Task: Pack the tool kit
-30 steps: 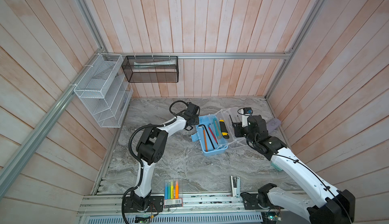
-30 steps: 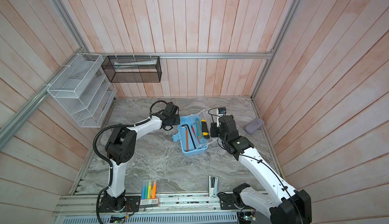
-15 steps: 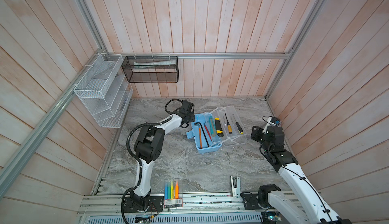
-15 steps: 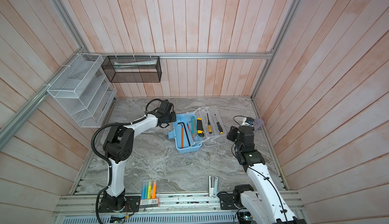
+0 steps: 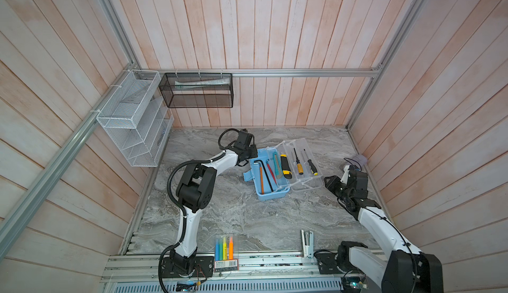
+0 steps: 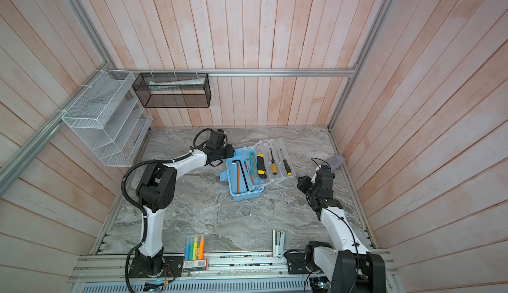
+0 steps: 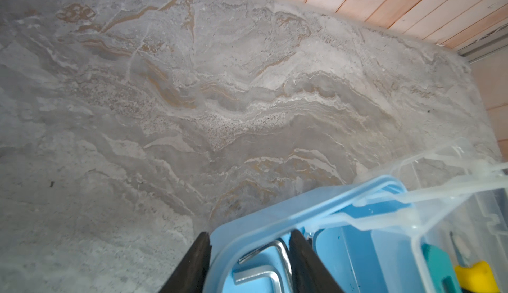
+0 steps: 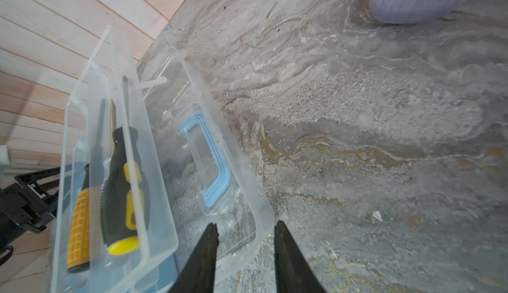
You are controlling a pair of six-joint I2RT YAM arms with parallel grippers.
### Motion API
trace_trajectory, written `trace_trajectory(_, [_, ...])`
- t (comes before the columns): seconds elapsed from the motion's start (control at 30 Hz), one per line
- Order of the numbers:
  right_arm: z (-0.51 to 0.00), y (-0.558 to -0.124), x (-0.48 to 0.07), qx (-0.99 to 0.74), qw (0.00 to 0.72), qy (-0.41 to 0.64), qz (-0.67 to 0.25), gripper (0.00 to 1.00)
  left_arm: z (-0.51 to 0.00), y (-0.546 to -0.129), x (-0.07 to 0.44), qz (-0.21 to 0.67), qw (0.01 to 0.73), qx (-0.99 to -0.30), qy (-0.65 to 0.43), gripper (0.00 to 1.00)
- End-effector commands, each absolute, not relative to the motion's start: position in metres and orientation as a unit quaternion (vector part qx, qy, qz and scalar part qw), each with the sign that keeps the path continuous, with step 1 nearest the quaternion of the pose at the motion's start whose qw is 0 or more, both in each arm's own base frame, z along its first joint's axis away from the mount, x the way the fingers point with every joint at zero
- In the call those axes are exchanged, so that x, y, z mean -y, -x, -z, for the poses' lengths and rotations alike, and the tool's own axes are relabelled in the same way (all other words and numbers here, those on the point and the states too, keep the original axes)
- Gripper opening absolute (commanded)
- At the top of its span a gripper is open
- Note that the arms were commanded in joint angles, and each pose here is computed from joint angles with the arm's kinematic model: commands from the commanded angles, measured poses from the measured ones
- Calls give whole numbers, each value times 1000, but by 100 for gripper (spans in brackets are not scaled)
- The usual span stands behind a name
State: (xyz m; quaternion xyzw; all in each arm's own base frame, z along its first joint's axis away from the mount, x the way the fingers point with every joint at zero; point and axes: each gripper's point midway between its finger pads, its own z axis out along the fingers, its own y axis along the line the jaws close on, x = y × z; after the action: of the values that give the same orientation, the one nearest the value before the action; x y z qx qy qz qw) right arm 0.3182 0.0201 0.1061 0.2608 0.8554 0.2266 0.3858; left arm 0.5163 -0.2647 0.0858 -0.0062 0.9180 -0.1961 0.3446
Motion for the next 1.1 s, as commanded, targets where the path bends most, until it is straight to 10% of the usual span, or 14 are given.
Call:
trace_trajectory(0.0, [-99, -322, -26, -852, 386, -252, -249, 31, -102, -516, 266, 220, 363, -905, 5, 47])
trace_trajectory(0.6, [-60, -333, -44, -870, 341, -216, -282, 22, -98, -506, 270, 244, 354, -903, 1, 35])
trace_trajectory(0.83, [-57, -330, -44, -872, 338, -216, -281, 4, -98, -504, 273, 253, 351, -902, 2, 6])
trace_trajectory(1.07, [-64, -331, -45, -867, 347, -214, -285, 0, -99, -501, 278, 268, 346, -899, -1, 0])
